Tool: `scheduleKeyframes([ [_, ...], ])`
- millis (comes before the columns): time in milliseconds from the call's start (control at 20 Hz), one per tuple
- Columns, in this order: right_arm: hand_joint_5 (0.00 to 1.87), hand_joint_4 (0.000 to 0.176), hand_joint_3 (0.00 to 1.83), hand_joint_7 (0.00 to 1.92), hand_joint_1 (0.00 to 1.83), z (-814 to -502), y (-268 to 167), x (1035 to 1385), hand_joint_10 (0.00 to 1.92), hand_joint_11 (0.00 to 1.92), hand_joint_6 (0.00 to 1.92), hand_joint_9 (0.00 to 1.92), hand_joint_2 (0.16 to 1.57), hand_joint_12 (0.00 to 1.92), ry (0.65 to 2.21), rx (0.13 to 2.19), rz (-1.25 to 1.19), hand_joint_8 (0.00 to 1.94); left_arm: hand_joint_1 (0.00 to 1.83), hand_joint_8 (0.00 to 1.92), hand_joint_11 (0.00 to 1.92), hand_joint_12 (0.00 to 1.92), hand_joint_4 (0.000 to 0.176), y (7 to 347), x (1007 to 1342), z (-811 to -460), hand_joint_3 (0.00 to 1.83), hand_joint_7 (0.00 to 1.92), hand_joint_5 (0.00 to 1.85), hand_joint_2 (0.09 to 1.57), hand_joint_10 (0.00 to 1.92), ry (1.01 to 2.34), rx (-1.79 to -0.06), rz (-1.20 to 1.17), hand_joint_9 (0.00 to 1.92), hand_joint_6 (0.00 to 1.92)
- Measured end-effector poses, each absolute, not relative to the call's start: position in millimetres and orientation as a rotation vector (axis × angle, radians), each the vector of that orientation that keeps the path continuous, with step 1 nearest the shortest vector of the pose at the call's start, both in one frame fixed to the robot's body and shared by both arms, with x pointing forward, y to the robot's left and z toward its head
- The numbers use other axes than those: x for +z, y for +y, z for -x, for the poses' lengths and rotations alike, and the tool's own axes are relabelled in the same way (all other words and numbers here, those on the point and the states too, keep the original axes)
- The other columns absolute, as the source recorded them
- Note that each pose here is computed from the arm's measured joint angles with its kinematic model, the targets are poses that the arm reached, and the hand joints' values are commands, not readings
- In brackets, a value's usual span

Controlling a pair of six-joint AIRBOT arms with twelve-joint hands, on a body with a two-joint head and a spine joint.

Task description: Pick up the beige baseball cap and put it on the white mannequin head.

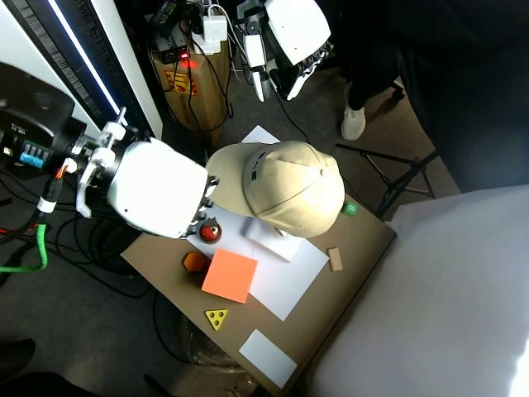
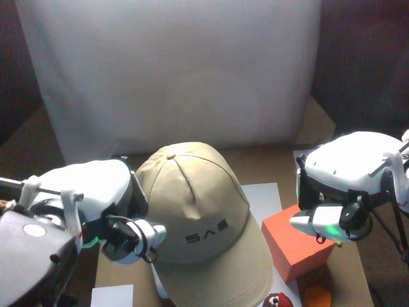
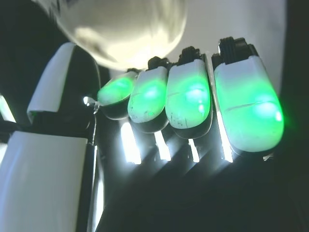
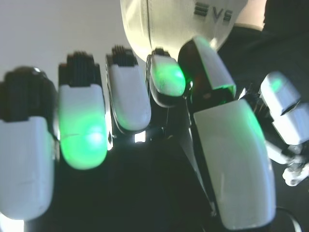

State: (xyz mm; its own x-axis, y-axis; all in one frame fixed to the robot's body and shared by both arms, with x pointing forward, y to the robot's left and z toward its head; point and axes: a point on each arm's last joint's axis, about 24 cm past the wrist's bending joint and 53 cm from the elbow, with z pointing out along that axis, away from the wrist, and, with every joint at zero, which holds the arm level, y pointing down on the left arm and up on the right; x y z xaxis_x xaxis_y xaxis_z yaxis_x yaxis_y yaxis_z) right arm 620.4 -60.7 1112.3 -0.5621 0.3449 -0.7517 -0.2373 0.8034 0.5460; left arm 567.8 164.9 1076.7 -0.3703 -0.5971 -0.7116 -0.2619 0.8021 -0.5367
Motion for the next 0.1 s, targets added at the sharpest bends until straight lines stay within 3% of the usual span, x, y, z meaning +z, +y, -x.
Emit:
scheduleKeyframes([
  [50,1.26,0.176,0.00,1.54,0.78,-620.5,-60.9,1112.1,1.92,1.92,1.92,1.71,1.42,1.92,2.030,0.765,-0.083,1.94,0.79,1.92,1.57,1.92,0.176,163.1,1078.8,-569.0,0.01,1.40,1.24,1.22,1.92,1.962,-0.415,0.636,1.48,1.92],
  [100,1.26,0.176,0.00,1.54,0.78,-619.7,-61.2,1110.0,1.92,1.92,1.92,1.71,1.42,1.92,2.035,0.764,-0.082,1.94,0.79,1.92,1.58,1.92,0.176,162.3,1080.7,-570.0,0.00,1.40,1.21,1.22,1.92,1.958,-0.417,0.634,1.49,1.76],
])
